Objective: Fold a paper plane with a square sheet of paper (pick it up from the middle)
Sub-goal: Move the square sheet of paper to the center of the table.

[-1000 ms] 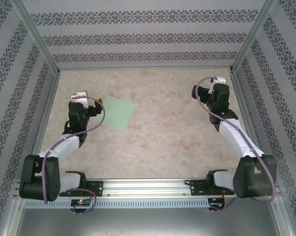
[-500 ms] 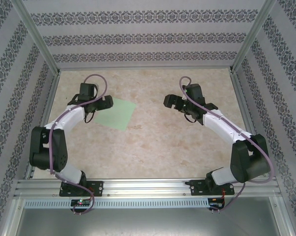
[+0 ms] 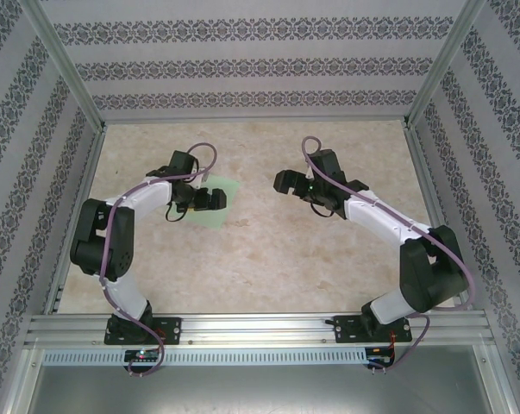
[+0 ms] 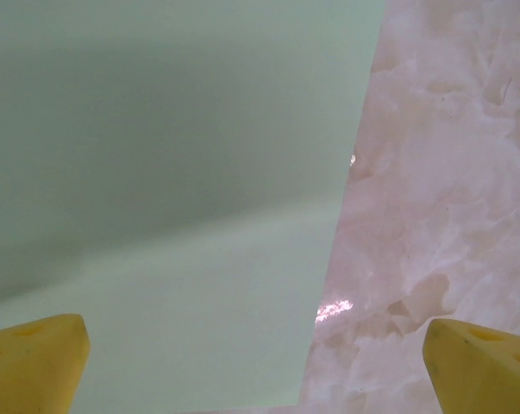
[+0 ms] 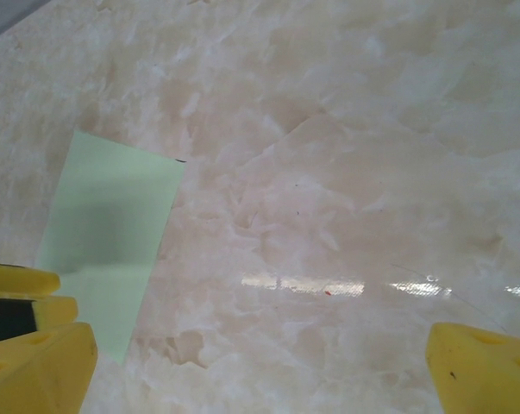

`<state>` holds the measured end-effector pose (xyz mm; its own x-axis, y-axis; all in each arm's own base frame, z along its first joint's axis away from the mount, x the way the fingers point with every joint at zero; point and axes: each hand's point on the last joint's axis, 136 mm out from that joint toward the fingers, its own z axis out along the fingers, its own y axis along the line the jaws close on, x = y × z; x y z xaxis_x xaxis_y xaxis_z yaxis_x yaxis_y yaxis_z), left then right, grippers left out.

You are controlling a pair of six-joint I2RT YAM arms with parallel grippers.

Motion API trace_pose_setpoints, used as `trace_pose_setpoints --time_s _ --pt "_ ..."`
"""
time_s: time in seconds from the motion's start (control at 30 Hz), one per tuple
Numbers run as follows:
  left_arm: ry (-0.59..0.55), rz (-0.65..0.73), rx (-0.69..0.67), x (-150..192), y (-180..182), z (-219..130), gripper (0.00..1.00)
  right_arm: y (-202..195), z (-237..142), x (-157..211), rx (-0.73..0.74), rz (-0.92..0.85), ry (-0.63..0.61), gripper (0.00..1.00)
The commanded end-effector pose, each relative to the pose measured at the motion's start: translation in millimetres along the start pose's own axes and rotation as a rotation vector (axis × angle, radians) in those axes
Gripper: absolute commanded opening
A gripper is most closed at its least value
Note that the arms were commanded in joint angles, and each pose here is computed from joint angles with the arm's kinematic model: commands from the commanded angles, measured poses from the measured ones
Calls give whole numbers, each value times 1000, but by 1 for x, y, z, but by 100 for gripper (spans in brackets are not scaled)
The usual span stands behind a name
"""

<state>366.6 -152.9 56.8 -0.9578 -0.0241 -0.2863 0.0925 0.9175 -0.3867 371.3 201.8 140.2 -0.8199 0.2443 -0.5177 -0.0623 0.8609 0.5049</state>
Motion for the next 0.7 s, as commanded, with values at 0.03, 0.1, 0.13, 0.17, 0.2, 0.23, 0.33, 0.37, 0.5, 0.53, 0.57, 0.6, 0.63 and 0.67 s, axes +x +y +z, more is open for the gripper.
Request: trace_pose_setpoints --time_s 0.03,0.1,0.13,0.17,0.2,0.23,0.33,0.37,0.5,0.53,0.57,0.6,0.63,0.67 --pt "59 -25 -29 20 -1 7 100 15 1 -7 -44 11 -11 98" --pt "90 -53 -10 30 -5 14 100 12 1 -6 -34 12 -12 98" --pt "98 -59 -11 34 -6 16 100 11 1 -5 -26 13 -11 98" --pt "101 -80 -29 38 -6 17 100 9 0 -5 -16 15 -13 98" --pt "106 -102 -32 42 -8 18 100 7 0 -4 -5 18 -9 98" --pt "106 -109 -6 44 -17 19 100 6 -1 -4 1 19 -9 98" --pt "110 -122 15 54 -37 23 100 1 -7 -3 20 24 -19 98" --pt "112 -127 4 58 -40 26 100 -1 -9 -2 29 25 -24 98" --pt "139 -153 24 74 -58 43 100 -16 -22 -4 70 50 -69 98" --pt "142 -145 30 76 -66 44 100 -20 -26 -4 74 62 -80 98" --pt "136 -135 41 76 -74 43 100 -23 -29 -4 77 71 -88 98" --pt "120 -123 64 76 -86 42 100 -27 -33 -5 80 79 -94 98" --pt "113 -115 87 76 -98 41 100 -32 -36 -4 88 87 -97 98" --pt "112 -115 102 77 -108 41 100 -36 -39 -4 93 95 -104 98"
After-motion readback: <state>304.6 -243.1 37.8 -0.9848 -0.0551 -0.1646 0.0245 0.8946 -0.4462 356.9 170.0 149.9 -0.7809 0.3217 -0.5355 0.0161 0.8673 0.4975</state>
